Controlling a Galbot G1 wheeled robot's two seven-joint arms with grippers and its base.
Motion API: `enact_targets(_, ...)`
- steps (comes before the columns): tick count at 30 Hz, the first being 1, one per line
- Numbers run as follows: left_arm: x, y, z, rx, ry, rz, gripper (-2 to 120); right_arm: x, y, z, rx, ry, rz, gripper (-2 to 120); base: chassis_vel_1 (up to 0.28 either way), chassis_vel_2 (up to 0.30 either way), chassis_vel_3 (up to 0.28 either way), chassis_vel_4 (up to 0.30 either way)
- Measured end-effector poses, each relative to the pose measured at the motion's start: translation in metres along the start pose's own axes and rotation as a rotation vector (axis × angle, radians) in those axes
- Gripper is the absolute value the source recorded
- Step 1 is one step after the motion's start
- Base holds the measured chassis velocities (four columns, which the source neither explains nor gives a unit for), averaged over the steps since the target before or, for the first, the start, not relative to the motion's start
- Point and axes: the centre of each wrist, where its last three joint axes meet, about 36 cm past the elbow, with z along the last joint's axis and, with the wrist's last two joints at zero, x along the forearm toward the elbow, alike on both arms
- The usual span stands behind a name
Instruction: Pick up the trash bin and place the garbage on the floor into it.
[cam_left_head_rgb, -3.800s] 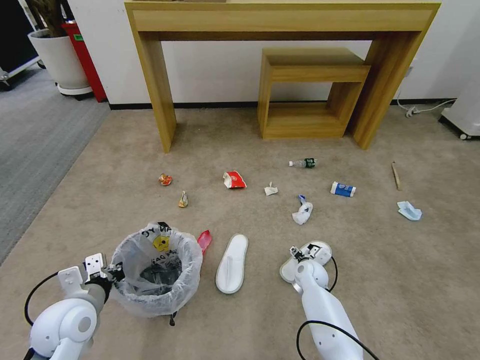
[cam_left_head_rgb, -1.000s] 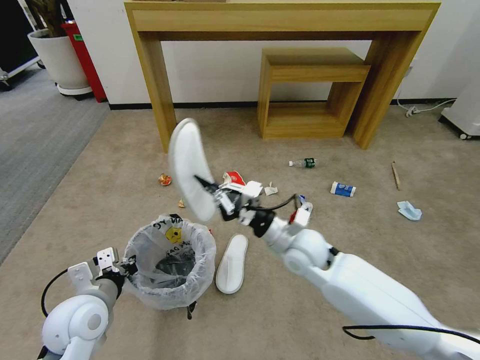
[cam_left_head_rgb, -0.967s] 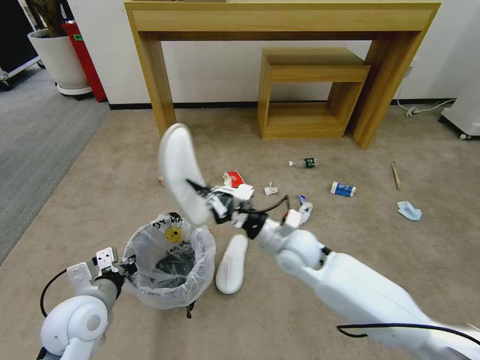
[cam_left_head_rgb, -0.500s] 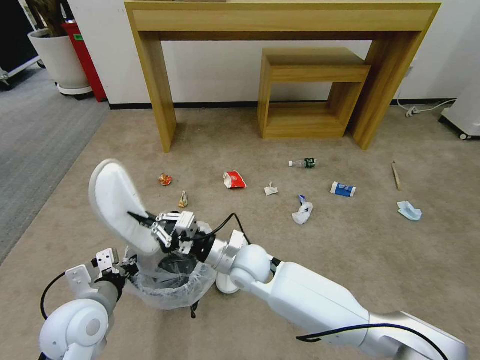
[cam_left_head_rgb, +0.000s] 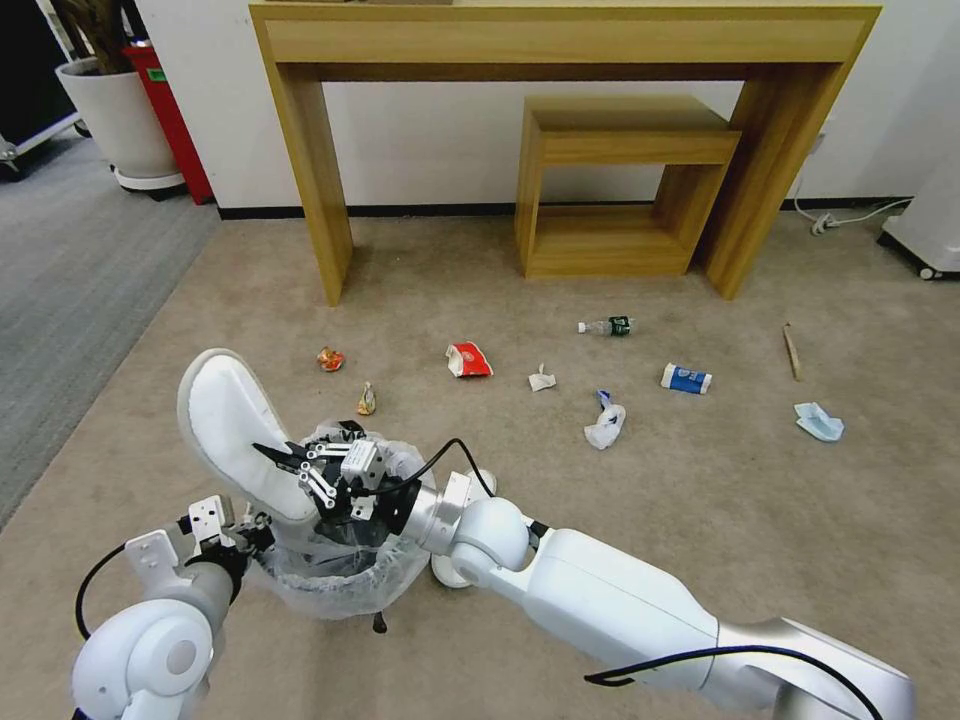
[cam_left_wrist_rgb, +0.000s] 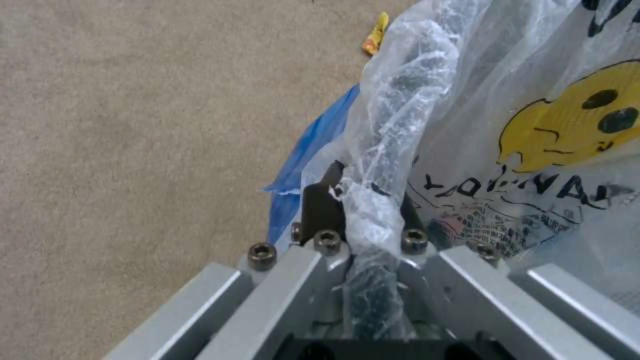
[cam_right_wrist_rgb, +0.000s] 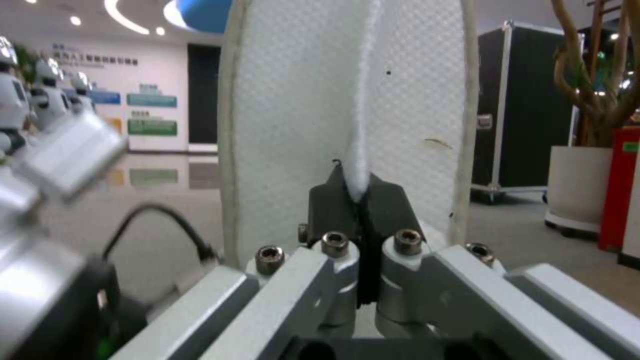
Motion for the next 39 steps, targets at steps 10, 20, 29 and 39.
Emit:
enact_targets(10,0.002,0.001,-0.001,0.001,-0.005,0.001,1,0.01,-0.002,0.013,0.016,0.058,0.007,17,0.0,0.0,0.0,0.0)
enact_targets(20,0.002,0.003,-0.002,-0.001,-0.006,0.0,1,0.025,-0.003,0.017,0.024,0.083,0.022,52,0.0,0.0,0.0,0.0)
enact_targets(29,-0.001,0.009,-0.004,-0.01,-0.005,-0.017,1,0.044,-0.024,-0.033,0.005,0.045,0.184,85,0.0,0.0,0.0,0.0)
enact_targets(39,-0.01,0.021,-0.006,-0.015,0.006,-0.047,1,0.108,-0.049,-0.08,0.053,0.048,0.328,100,0.0,0.0,0.0,0.0)
